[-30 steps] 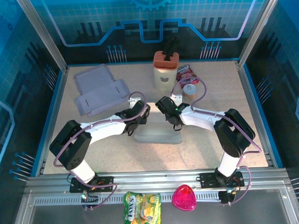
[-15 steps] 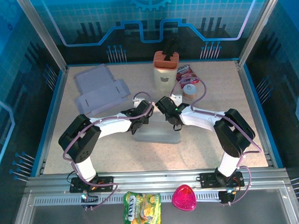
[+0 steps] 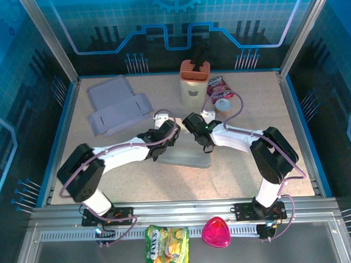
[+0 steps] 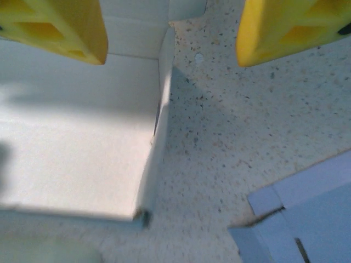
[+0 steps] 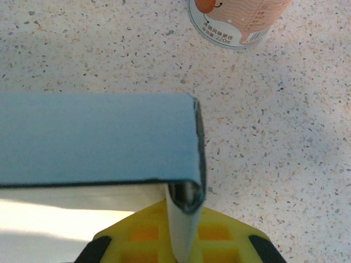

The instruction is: Fold the paper box

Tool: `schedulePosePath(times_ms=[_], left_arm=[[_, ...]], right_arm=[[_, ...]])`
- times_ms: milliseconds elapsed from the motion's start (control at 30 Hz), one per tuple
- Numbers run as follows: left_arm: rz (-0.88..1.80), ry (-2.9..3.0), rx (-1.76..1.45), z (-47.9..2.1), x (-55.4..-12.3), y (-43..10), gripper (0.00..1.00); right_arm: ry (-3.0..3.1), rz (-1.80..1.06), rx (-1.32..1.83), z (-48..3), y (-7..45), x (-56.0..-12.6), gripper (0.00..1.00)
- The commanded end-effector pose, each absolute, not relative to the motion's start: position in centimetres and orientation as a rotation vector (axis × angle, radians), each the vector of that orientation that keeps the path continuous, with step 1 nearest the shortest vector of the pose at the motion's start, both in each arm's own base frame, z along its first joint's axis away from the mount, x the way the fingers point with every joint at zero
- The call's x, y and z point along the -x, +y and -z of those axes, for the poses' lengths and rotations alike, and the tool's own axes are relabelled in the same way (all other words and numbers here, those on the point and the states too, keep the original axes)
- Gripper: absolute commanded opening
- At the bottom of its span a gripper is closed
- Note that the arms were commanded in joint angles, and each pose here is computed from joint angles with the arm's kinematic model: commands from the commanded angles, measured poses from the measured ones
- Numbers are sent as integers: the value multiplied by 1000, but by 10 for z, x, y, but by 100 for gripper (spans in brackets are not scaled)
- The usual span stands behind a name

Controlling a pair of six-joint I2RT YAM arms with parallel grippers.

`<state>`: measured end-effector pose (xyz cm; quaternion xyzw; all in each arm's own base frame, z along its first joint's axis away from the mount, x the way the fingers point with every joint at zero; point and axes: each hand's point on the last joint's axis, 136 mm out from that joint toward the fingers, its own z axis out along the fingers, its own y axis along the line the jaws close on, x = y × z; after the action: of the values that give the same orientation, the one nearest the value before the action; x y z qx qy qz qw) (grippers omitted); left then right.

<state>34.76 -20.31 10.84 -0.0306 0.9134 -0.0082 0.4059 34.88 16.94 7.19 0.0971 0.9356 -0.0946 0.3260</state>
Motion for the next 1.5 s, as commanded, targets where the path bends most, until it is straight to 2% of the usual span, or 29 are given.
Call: schedulePosePath(times_ms=[0,267,467,833,1267,1300,1400,1467], left_arm=[[138,2277,121,-140,-335,-202,66],[276,2250,234,-191,-297,-175,64],[316,2319,310,-198,-264,-154,62],[384,2480,292,-161,-220,-156,53],[535,2511,169,-118,-209,-215,51],[554,2507,159,-117,-209,-220,51],[618,2482,141,-114,-211,-233,51],[637,2465,133,-115,-214,-239,52]], right_arm=[[2545,356,-289,-49,152,-332,0],[2678,391,-504,-39,141,-315,0],[2805,532,-808,-25,123,-287,0],[2833,289,-1340,-19,121,-243,0],[2761,111,-1876,-6,141,-194,0],[2752,90,-1896,-5,143,-192,4],[2729,10,-1895,-7,148,-192,31],[2723,-41,-1871,-13,151,-195,40]])
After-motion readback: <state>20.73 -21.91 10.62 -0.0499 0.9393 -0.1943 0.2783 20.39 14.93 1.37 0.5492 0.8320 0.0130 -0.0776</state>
